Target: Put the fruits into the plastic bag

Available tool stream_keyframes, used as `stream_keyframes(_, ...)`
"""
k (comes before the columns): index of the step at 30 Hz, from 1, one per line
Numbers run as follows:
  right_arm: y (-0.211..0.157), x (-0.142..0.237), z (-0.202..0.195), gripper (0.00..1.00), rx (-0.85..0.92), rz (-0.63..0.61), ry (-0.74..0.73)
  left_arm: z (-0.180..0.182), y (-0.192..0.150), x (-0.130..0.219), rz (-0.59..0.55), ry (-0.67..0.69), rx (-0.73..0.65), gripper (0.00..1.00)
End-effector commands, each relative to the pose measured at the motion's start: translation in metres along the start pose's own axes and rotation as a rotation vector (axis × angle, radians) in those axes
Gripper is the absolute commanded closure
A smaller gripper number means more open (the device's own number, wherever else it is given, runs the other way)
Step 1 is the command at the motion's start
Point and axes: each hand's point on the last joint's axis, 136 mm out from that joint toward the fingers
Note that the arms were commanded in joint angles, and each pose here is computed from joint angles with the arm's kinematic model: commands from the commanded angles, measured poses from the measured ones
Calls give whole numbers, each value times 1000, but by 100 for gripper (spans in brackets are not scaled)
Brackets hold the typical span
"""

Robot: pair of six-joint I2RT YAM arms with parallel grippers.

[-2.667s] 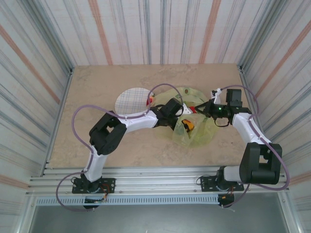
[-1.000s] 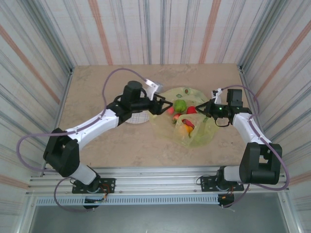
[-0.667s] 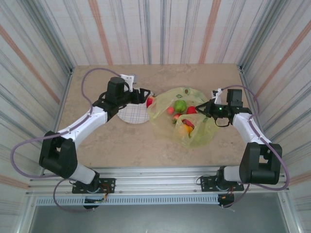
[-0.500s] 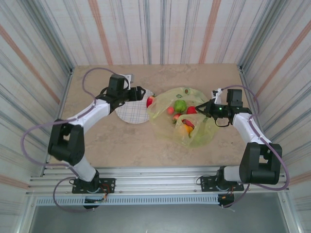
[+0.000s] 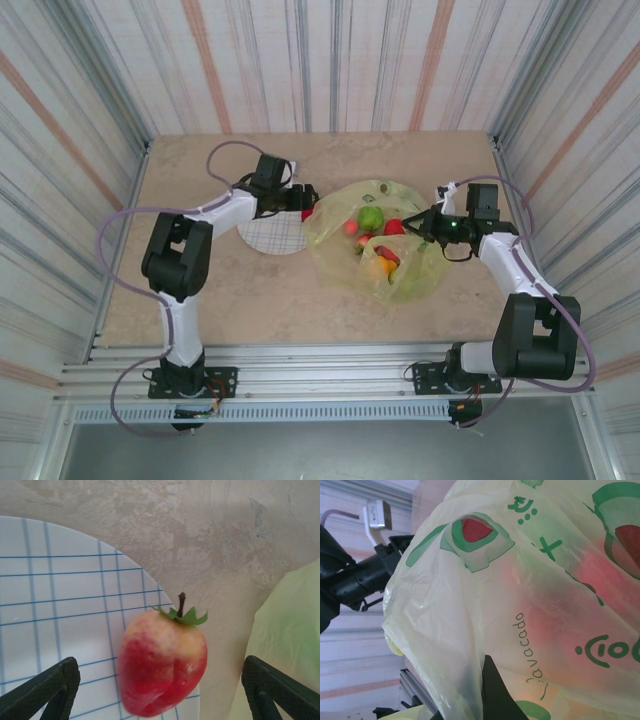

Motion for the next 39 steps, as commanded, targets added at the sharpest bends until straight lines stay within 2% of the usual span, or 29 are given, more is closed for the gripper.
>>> stream_keyframes(1, -2, -1, -4, 100, 9, 12, -11, -8, -4, -11, 32, 4, -52, 11)
stream_keyframes(10, -5, -1, -7, 100, 5, 16, -14, -1, -23, -41, 102, 113, -148, 11)
stream_keyframes(17, -6, -2, -9, 100, 1, 17, -16, 8, -26, -41, 105, 165, -166, 18)
stream_keyframes(23, -6, -2, -10, 100, 0, 16, -17, 9, -20, -29, 64, 121, -134, 27)
stream_keyframes(28, -7, -2, -10, 100, -3, 16, -18, 1, -2, -7, -2, 48, -95, 36)
stream_keyframes(34, -8, -2, -10, 100, -2, 18, -18, 14, 10, 20, -59, 80, -72, 39)
stream_keyframes(39, -7, -2, -10, 100, -2, 16, -20, 29, 20, 60, -149, 115, -26, 41)
Point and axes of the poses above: each hand's point on the last joint's axis, 136 mm out from that joint toward the fingers, its own x axis back along the fingers, its own z axis along the line the jaws close on, y = z × x, and after that the axes turned 4 degrees about x, right-handed
